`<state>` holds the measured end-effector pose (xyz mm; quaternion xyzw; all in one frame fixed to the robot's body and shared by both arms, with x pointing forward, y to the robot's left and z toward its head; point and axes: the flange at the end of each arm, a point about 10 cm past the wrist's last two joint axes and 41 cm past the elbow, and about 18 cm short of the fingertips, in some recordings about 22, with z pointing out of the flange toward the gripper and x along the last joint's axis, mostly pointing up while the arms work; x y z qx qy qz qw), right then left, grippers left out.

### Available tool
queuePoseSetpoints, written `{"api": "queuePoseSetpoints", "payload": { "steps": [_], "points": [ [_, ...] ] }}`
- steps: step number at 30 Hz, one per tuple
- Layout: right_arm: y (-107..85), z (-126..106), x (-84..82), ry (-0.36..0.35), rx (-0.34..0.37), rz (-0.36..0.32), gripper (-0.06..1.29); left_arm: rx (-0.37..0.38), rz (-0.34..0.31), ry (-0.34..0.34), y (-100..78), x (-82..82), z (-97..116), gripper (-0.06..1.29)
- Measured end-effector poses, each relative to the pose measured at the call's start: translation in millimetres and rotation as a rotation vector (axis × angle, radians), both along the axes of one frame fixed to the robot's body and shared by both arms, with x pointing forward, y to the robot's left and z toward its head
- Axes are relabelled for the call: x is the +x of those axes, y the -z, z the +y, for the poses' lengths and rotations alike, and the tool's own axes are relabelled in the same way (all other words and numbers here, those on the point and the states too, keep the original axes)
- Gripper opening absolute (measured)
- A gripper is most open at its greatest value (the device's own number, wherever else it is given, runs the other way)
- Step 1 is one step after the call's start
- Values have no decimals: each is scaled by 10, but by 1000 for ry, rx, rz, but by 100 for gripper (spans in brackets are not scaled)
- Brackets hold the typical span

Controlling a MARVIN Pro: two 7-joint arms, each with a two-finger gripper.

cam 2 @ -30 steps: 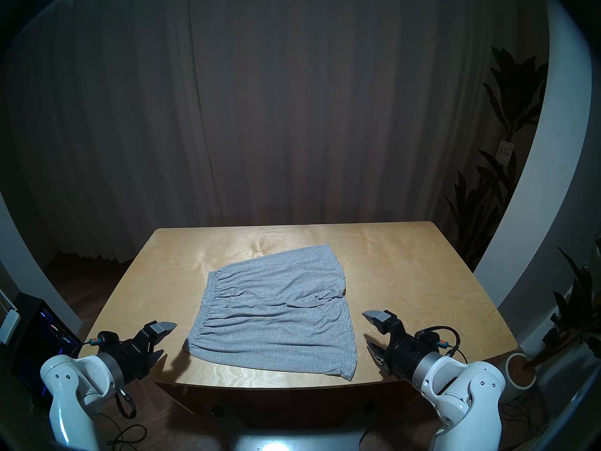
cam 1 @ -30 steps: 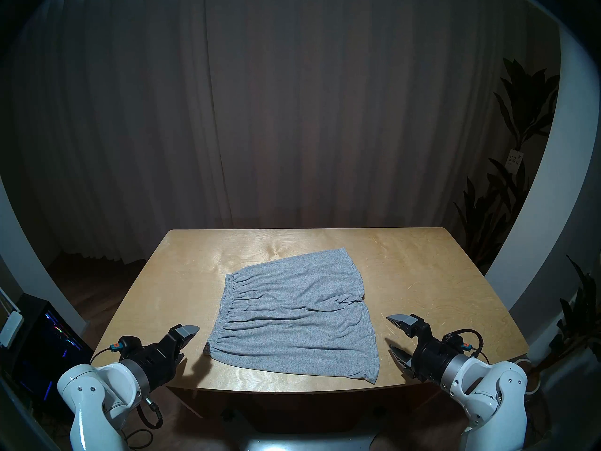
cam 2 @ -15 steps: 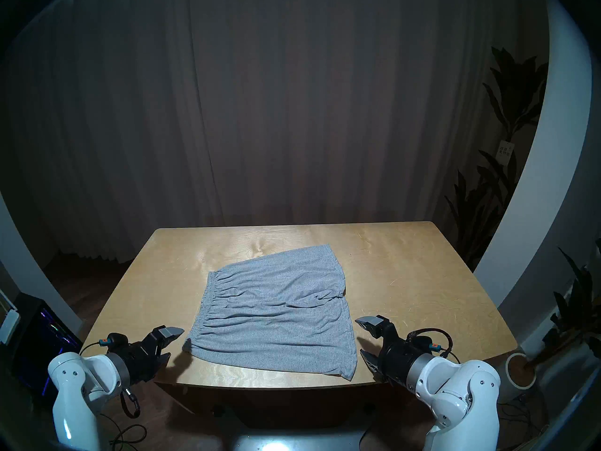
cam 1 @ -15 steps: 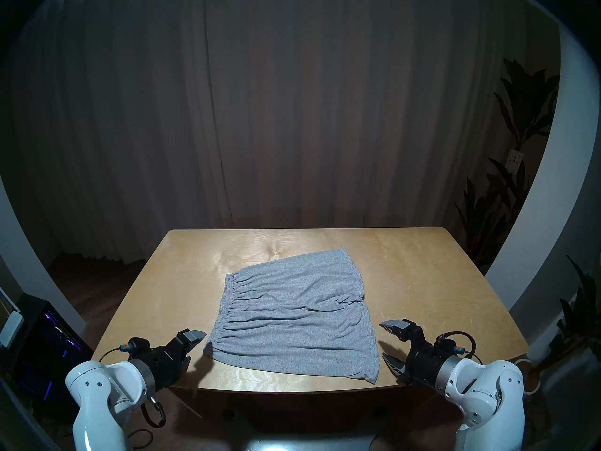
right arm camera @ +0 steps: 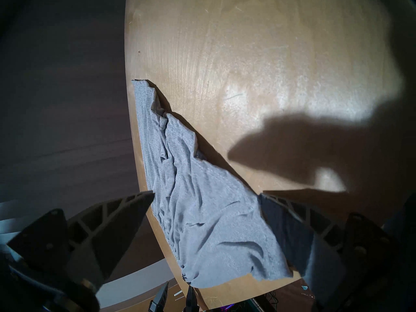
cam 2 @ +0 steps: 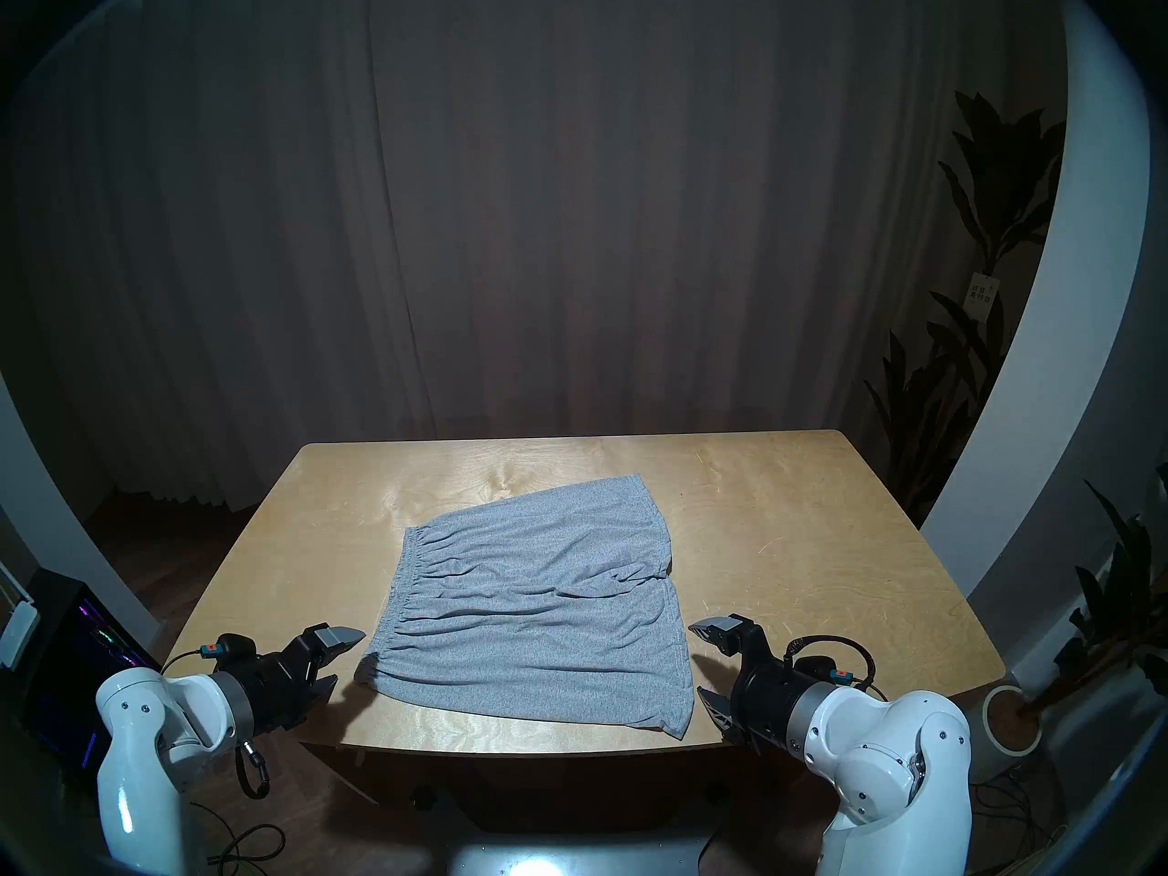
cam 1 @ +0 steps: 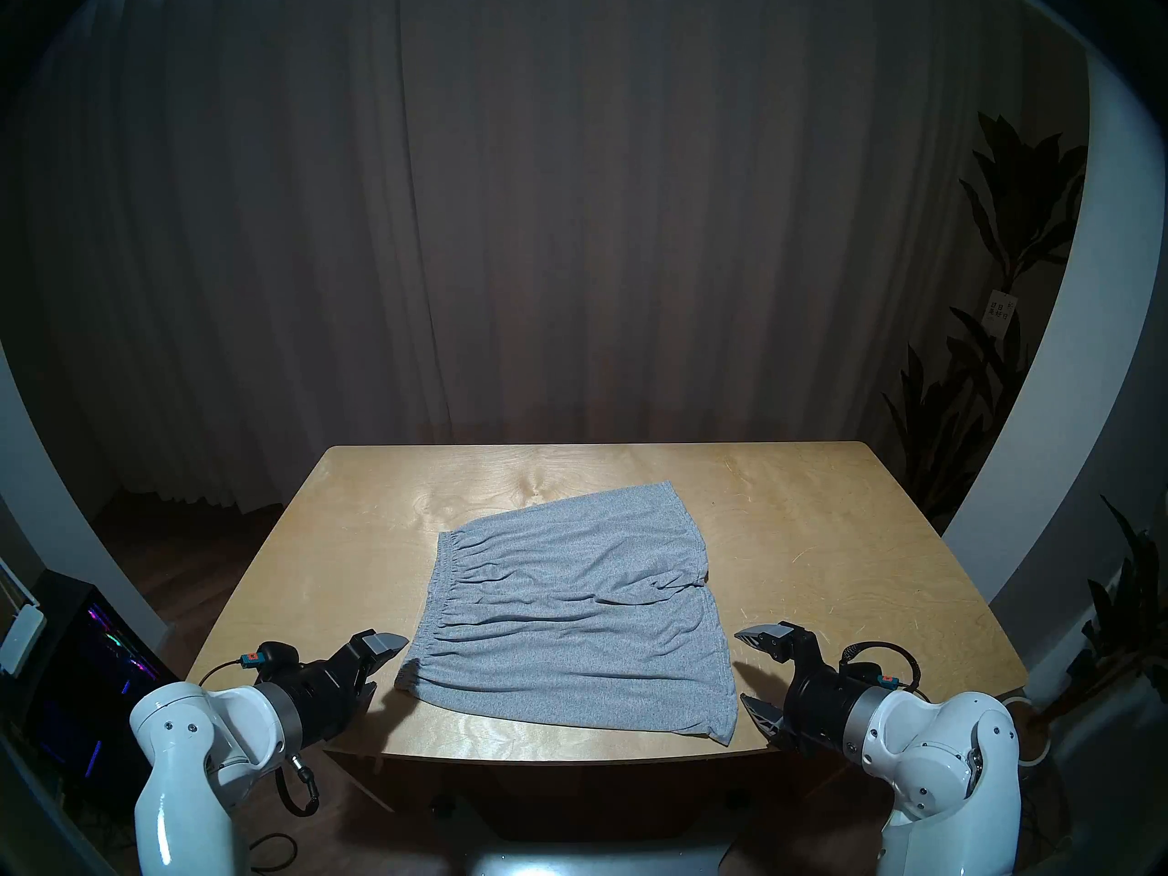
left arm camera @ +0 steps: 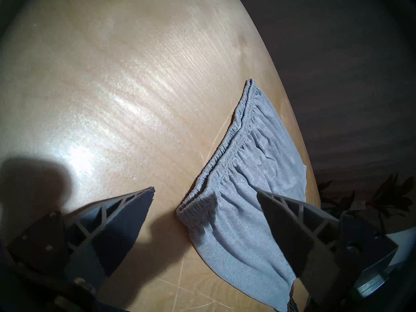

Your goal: Fold the pants in half lengthwise, then in half again, and set them down flat

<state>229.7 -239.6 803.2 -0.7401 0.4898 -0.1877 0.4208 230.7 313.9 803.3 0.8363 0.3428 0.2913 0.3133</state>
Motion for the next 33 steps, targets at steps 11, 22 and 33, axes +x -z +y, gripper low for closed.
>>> {"api": "queuePoseSetpoints", "payload": {
  "steps": [11, 22, 33],
  "points": [
    [-1, 85, 48, 8, 55, 81, 124, -30, 0, 89, 25, 57, -40, 122],
    [0, 134, 142, 23, 138, 184, 124, -52, 13, 190, 65, 143, -70, 122],
    [38, 158, 268, 30, 253, 277, 122, -72, 30, 285, 93, 236, -87, 122]
  ]
}}
